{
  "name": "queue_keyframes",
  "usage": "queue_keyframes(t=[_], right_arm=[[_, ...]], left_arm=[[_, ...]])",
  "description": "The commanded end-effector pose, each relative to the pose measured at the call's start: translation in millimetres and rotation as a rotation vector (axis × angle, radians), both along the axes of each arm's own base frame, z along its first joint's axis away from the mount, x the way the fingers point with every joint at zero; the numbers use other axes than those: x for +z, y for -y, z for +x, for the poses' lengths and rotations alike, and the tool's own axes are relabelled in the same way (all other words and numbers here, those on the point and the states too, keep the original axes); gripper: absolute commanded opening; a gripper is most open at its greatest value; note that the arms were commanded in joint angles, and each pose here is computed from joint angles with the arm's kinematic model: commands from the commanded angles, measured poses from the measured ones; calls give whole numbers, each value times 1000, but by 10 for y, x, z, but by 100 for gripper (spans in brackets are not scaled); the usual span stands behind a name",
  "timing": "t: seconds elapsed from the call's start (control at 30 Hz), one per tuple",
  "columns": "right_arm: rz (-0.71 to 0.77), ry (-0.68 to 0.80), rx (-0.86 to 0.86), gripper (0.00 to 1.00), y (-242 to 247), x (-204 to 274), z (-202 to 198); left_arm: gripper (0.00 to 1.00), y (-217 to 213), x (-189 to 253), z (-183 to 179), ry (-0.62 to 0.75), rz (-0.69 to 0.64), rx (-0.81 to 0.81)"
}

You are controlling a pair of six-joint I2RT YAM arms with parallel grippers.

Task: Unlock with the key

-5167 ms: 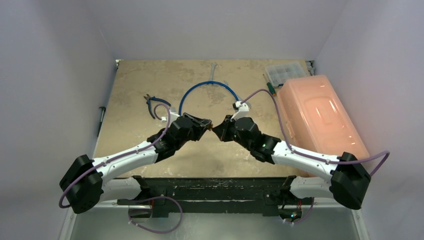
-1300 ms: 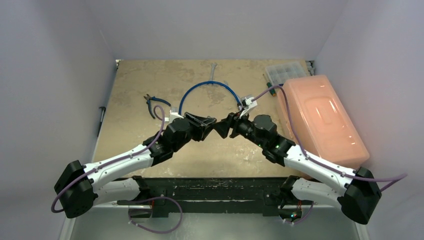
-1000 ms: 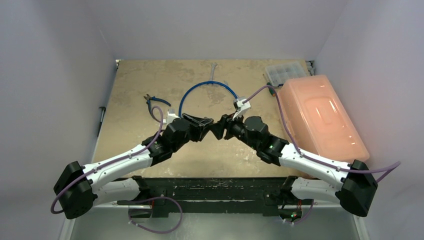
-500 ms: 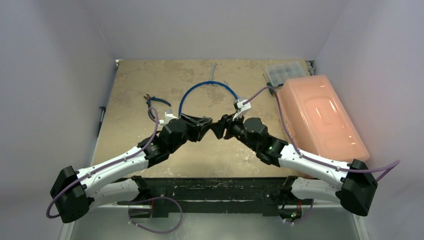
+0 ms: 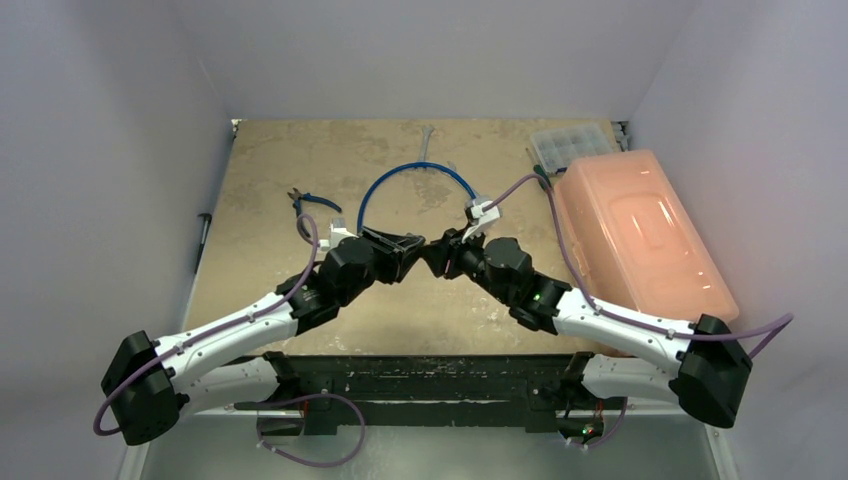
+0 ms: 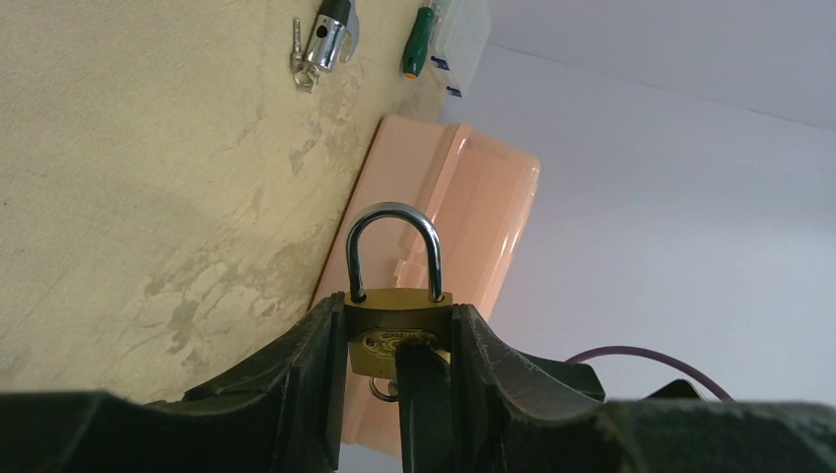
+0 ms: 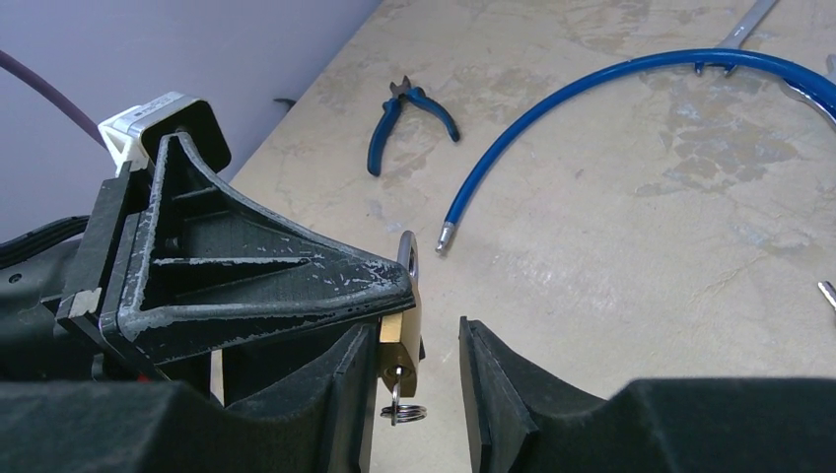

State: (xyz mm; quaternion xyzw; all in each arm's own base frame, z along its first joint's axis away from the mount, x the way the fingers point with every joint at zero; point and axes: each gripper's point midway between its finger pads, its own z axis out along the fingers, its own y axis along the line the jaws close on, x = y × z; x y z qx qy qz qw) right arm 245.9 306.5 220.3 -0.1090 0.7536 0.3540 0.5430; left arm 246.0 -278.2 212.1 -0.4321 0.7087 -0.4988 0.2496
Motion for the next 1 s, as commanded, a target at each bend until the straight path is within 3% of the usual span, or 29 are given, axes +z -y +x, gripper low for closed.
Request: queue_keyframes(t=[0.0, 0.33, 0.4, 0.53, 0.6, 0.67, 0.73, 0.8, 0.97], right_arm=[[33, 42, -45, 40, 2, 147, 98], [23, 28, -36, 35, -79, 70, 80], [24, 28, -42, 29, -70, 71, 82], [27, 29, -56, 4, -35, 89, 83], [32, 28, -59, 0, -18, 108, 75], [43, 28, -57, 0, -2, 143, 57], [63, 30, -59, 0, 23, 202, 36], [90, 23, -56, 0, 54, 247, -5], [170, 36, -8, 0, 139, 480, -178]], left_arm=[[0, 113, 416, 33, 61, -114, -14], [0, 111, 400, 35, 62, -116, -12], [0, 105, 402, 34, 65, -115, -11], [2, 97, 459, 40, 125, -89, -24], [22, 107, 576, 60, 228, -27, -52], [61, 134, 675, 60, 328, 47, -92], [86, 140, 708, 56, 389, 96, -117], [93, 154, 714, 22, 439, 113, -146], [93, 134, 772, -59, 549, 131, -182]])
